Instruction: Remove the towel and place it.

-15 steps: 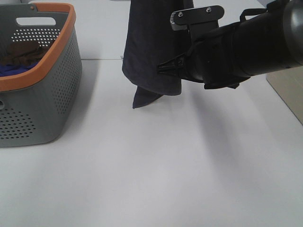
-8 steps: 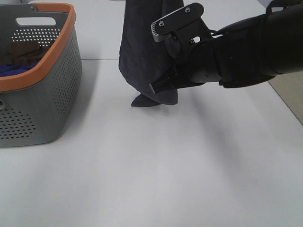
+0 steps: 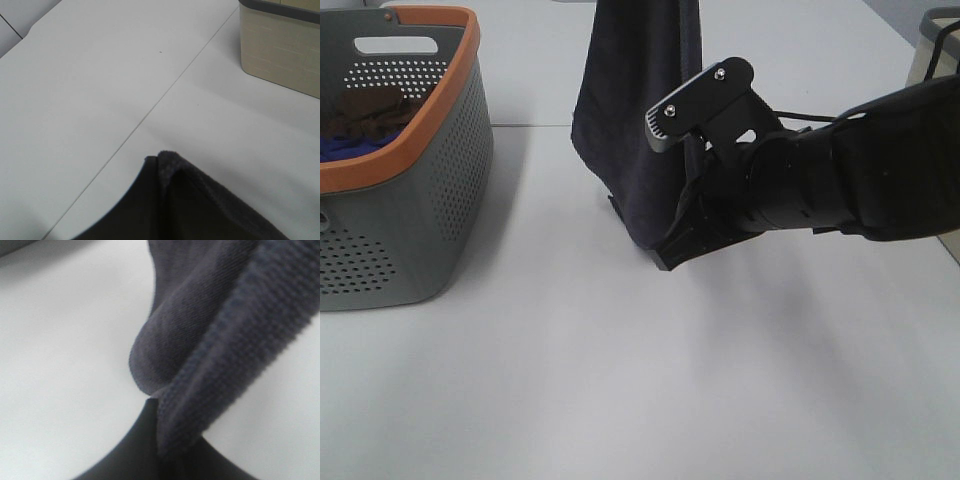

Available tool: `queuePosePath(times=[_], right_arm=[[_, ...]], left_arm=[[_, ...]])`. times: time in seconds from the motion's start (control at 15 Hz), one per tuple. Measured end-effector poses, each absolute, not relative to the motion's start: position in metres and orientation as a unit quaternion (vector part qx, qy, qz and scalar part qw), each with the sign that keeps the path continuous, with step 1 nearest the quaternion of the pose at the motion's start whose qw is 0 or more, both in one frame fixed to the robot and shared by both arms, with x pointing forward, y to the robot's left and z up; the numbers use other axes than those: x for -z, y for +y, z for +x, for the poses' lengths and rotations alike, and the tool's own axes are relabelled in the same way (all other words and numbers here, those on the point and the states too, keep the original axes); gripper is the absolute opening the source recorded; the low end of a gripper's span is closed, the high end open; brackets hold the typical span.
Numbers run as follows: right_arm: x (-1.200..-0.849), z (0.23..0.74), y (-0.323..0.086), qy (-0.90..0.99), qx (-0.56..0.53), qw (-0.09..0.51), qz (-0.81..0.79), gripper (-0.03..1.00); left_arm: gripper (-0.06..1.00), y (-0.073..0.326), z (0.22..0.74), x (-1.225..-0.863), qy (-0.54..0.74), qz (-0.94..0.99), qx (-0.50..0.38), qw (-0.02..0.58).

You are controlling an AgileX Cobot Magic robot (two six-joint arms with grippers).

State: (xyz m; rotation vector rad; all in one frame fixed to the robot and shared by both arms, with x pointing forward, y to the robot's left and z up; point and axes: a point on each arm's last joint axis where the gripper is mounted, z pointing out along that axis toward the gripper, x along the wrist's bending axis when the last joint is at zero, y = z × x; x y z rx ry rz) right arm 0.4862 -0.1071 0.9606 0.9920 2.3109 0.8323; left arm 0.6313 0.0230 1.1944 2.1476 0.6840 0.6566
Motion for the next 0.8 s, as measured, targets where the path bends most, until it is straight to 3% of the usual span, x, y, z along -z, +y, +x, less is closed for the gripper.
queuePosePath(times=[0.53,0.8], right_arm=[[-0.956,0.453,-0.089,0.866,-0.398,0.085,0.291,0.00],[-0.952,0.443,-0.090,0.879,-0.356,0.011,0.315,0.00]], left_arm=[[0.00,0.018,0.635,-1.176,0.273,0.861,-0.224,0.366],[0.00,0.017,0.631,-1.169,0.275,0.874,-0.196,0.349]])
